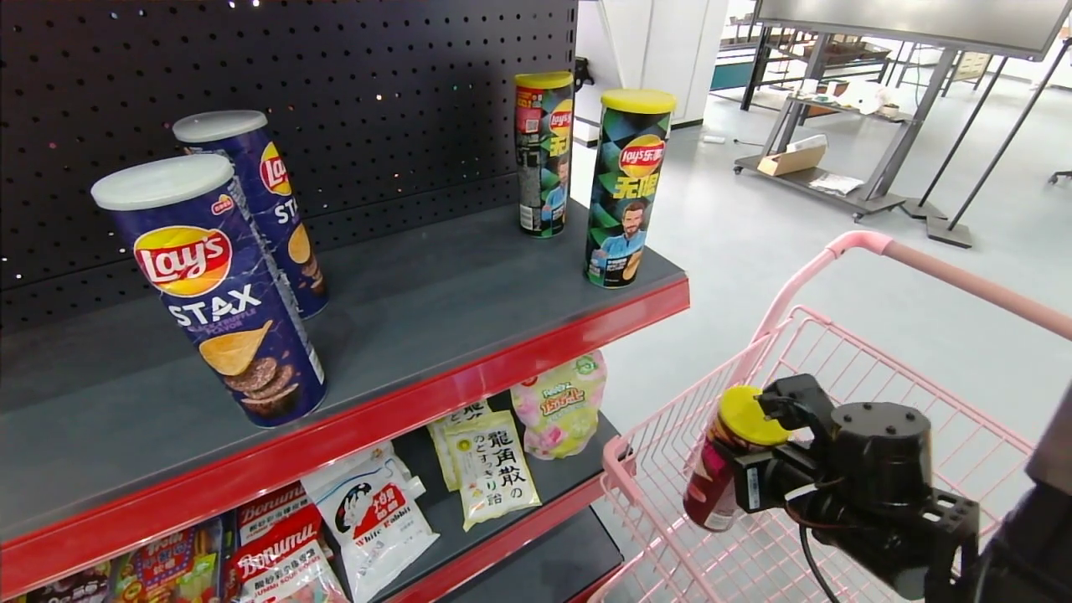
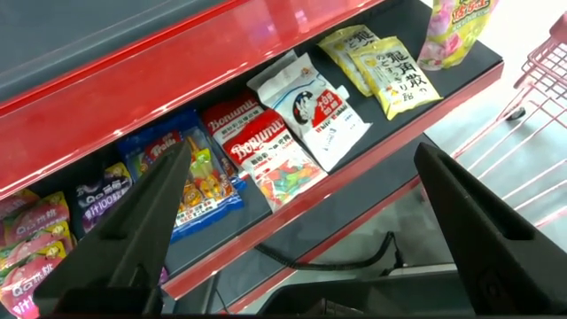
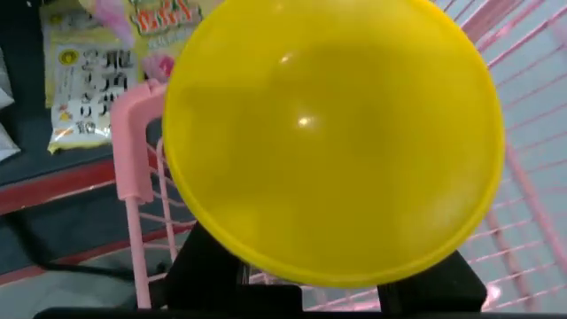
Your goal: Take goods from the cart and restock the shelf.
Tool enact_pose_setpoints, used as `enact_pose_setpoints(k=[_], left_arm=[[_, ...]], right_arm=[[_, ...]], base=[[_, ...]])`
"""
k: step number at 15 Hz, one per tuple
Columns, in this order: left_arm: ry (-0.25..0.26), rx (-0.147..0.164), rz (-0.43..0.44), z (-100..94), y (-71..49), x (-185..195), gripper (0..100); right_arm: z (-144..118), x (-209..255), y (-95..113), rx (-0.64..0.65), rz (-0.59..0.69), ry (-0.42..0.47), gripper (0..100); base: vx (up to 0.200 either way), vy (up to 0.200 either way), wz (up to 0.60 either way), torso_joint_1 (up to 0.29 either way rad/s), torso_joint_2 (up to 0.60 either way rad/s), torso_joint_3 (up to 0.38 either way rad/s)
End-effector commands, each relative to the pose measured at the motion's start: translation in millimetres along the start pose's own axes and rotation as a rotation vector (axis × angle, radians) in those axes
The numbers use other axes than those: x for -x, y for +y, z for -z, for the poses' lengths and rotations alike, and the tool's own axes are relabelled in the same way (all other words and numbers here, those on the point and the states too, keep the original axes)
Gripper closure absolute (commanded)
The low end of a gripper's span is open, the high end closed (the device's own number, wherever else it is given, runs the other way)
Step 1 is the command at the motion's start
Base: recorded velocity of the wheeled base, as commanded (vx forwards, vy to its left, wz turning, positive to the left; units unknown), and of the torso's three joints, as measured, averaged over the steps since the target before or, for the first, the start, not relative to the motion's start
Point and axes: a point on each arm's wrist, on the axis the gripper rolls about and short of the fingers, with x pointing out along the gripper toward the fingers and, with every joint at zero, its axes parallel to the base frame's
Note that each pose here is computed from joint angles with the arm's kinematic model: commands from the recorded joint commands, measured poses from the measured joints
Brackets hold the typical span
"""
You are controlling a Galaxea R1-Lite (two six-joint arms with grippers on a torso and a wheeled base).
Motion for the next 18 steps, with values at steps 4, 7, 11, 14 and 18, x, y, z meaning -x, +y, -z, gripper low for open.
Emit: enact_pose_setpoints(k=[4, 7, 11, 14, 18], left_arm=[[0.003, 0.0, 0.023, 1.8, -0.6, -1, 0], [-0.005, 0.002, 0.022, 1.6, -0.3, 0, 0], [-0.031, 0.008, 0.017, 1.9, 0.9, 4, 0], [-0.036, -0.004, 0.02, 2.5, 0.9, 4, 0], [-0.036, -0.007, 0.023, 2.7, 0.7, 4, 0]], right_arm=[[-58, 39, -39, 0.075, 0.136, -0.277, 100], [-71, 42, -41, 0.061, 0.146, -0.334, 100], [-90, 65, -45, 0.054, 0.146, -0.33, 100], [-94, 89, -51, 0.048, 0.151, -0.286, 100], [-94, 138, -62, 0.021, 0.169, -0.205, 100]], base=[[0.0, 0.0, 0.0, 0.0, 0.0, 0.0], [0.0, 0.0, 0.0, 0.0, 0.0, 0.0], [0.0, 0.0, 0.0, 0.0, 0.0, 0.0], [0.0, 0.0, 0.0, 0.0, 0.0, 0.0], [0.0, 0.0, 0.0, 0.0, 0.0, 0.0]])
